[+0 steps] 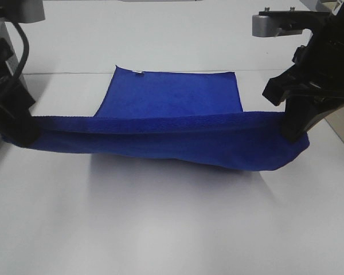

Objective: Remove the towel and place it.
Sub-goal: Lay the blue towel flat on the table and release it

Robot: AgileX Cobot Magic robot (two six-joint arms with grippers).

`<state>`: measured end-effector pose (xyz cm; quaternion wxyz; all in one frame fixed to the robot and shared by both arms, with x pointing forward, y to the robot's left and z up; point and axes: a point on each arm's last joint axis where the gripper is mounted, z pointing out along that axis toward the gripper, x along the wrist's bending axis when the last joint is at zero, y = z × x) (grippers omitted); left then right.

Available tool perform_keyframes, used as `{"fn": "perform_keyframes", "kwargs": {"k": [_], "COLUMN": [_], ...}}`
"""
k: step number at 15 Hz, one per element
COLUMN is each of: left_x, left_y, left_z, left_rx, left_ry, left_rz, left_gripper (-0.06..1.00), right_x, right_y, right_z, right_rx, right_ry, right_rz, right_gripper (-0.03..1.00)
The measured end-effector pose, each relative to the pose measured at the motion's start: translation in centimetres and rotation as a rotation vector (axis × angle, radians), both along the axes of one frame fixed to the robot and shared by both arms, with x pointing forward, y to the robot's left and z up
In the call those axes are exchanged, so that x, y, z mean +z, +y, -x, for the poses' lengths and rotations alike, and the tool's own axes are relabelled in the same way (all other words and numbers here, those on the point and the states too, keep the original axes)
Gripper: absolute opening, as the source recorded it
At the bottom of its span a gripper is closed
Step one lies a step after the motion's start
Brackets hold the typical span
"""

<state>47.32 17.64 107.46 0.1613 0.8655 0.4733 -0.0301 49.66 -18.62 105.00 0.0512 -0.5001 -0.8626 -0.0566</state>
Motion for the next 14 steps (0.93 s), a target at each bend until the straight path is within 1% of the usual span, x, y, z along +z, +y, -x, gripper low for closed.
{"fn": "perform_keyframes", "kwargs": {"k": [2,4,9,13,14], "left_x": [-0.3,-1.4,-5.6,-7.4,-7.9], "left_y": [0.3,0.5,0.9,1.1,1.0], "left_z": [1.3,2.1,4.5,5.9,6.5], "left_rx": [0.012,0.015,0.041,0.059,0.05], "left_ry": [0.023,0.071,0.257,0.342,0.366], "left_rz": [0.018,0.019,0.013,0.017,0.014], "left_gripper": [0.0,0.0,0.0,0.0,0.0], "right_x": [-0.5,-1.6,-4.4,-6.8,-7.4], "right_y": [0.1,0.1,0.0,-0.3,-0.4], "right_z": [0.7,1.4,3.6,5.8,6.5], "right_rx": [-0.009,-0.018,-0.051,-0.086,-0.094], "right_ry": [0.033,0.088,0.242,0.372,0.407], "right_rz": [-0.023,-0.032,-0.058,-0.07,-0.065], "right_gripper": [0.02,0.02,0.02,0.02,0.02]}}
